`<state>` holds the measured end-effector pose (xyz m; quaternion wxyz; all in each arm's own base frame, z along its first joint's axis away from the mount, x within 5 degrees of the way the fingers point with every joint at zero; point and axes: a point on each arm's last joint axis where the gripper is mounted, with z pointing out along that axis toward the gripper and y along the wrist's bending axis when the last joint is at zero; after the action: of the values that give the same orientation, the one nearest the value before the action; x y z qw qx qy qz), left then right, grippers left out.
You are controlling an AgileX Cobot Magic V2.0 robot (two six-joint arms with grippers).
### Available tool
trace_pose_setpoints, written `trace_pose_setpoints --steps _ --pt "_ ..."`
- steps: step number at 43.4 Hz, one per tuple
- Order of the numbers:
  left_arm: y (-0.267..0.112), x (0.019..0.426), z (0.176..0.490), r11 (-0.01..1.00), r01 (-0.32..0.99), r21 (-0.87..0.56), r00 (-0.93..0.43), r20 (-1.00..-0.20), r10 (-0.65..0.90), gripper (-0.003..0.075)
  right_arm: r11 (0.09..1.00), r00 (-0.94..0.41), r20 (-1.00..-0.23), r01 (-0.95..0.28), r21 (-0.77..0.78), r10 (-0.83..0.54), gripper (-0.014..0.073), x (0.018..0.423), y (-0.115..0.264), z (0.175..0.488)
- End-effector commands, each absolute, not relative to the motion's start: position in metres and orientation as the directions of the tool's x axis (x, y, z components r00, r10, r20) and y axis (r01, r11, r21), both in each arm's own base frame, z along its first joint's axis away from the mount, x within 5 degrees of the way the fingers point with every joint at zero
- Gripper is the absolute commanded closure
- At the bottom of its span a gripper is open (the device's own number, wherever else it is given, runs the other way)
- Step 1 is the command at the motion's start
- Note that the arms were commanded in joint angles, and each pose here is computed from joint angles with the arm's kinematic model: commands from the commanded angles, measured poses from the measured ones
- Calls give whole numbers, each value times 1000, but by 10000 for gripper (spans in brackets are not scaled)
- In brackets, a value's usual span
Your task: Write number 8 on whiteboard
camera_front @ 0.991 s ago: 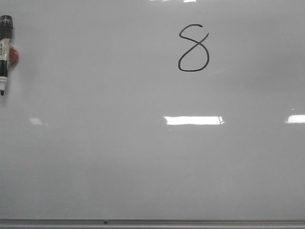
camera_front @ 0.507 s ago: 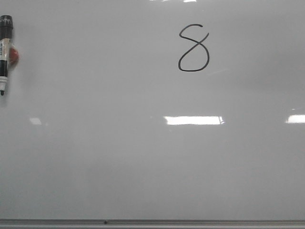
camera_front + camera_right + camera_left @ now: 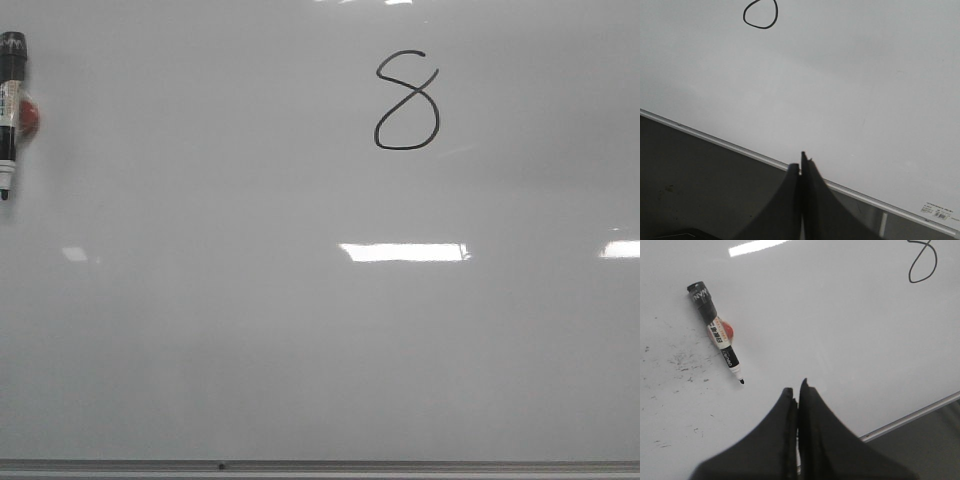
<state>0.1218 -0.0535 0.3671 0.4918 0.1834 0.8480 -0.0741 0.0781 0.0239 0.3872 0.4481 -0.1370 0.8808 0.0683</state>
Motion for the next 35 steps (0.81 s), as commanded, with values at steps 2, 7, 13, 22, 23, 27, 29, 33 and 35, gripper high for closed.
trace_pose_setpoints --steps 2,7,13,22,23,27,29,33,35 --pt "-56 123 383 917 397 49 -350 -915 200 741 957 -496 -853 -290 -10 -159 703 80 23 399" --pt "-56 123 383 917 397 49 -350 -915 200 741 957 -496 -853 -290 -10 -159 703 80 23 399" --pt "-56 123 383 917 397 49 -350 -915 200 741 957 -496 -853 -290 -10 -159 703 80 23 399" --pt "-56 123 383 917 397 49 -348 -916 200 741 957 -496 -853 -290 -10 -159 703 80 23 399" --pt "-56 123 382 916 397 49 -350 -915 200 741 957 -496 -853 -290 -10 -159 703 80 23 399" --pt "-49 121 382 932 358 53 -347 -919 186 741 957 -496 -853 -290 -10 -159 703 80 23 399" --pt "-43 120 380 946 320 52 -346 -923 168 741 957 -496 -853 -290 -10 -159 703 80 23 399" --pt "-29 114 374 969 240 49 -287 -950 120 741 957 -497 -853 -290 -10 -159 703 80 23 399" --pt "-23 110 370 978 200 50 -252 -963 100 741 957 -497 -853 -290 -10 -159 703 80 23 399"
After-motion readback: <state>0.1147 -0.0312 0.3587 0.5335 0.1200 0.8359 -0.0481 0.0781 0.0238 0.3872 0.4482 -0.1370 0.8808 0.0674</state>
